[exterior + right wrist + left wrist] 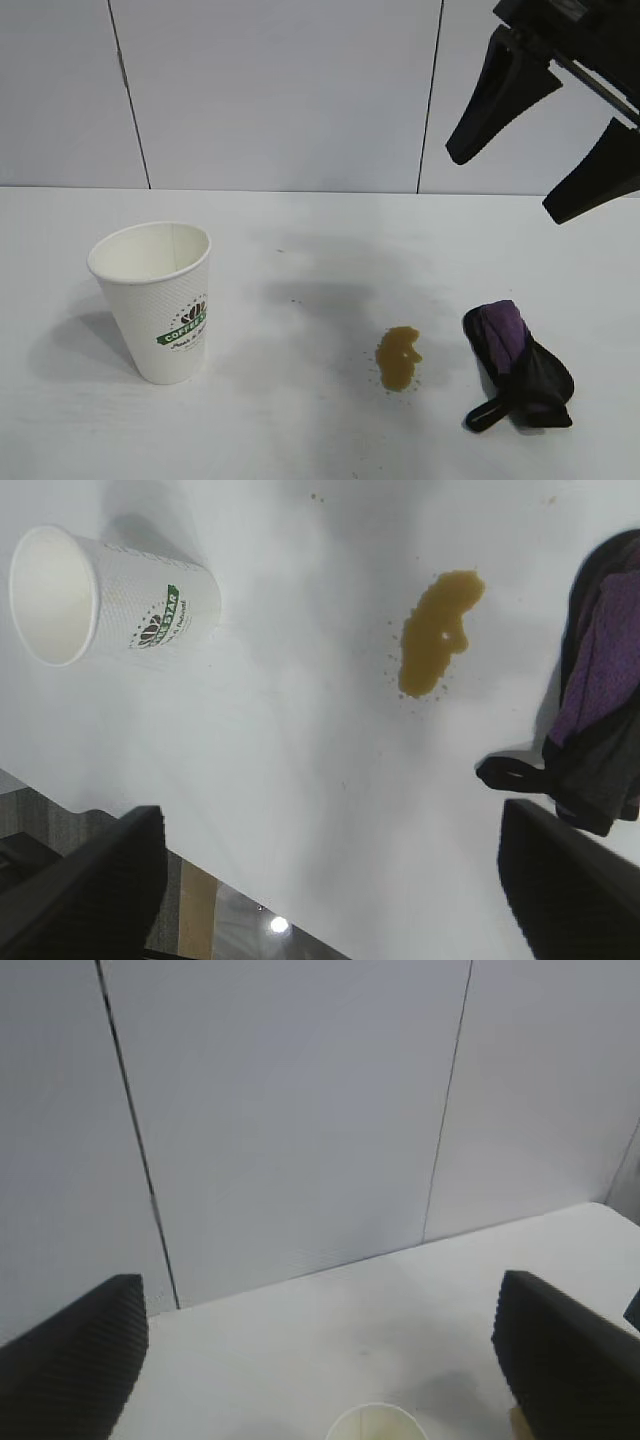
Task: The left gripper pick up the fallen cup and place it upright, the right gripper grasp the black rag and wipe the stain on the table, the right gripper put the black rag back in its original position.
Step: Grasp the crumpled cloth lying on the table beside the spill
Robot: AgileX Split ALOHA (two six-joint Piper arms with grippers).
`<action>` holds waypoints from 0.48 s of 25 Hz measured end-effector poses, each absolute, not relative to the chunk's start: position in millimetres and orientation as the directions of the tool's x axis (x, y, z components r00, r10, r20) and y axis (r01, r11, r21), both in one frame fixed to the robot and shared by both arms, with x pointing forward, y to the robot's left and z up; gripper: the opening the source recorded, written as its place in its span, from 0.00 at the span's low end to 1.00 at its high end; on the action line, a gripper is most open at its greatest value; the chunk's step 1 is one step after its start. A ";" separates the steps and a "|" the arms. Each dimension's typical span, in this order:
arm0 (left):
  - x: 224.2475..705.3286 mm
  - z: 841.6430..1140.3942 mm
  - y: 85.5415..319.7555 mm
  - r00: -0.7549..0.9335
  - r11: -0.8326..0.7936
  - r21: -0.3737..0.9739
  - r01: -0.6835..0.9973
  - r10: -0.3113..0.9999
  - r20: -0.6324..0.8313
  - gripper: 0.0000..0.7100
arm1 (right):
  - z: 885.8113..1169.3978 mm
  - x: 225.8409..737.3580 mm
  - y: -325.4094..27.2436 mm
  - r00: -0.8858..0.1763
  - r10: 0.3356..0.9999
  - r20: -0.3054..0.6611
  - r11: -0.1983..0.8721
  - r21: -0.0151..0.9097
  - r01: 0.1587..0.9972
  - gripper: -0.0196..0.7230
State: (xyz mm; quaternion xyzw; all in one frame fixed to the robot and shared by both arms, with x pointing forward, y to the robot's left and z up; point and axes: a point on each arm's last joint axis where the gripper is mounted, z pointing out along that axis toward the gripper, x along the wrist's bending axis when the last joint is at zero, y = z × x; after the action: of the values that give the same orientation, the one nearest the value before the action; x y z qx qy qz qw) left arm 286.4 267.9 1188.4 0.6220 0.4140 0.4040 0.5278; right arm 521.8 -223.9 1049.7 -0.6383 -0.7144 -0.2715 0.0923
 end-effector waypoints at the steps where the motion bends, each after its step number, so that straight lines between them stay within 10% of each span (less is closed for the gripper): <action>1: 275.0 1186.4 269.9 0.297 -0.108 0.990 0.095 0.952 0.075 0.95 | 1049.7 521.8 -223.9 -0.168 0.862 0.479 0.038 0.270 0.962 0.87; 12: 211.4 1141.2 301.1 -0.113 0.019 0.884 0.468 0.993 0.039 0.95 | 1049.7 521.8 -223.9 -0.168 0.862 0.479 0.038 0.270 0.962 0.87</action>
State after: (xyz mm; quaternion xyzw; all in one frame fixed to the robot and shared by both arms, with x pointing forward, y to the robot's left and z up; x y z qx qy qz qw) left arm 211.4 301.1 1141.2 0.5777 0.6322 0.3961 0.3312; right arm 521.8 -223.9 1049.7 -0.6383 -0.7144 -0.2715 0.0923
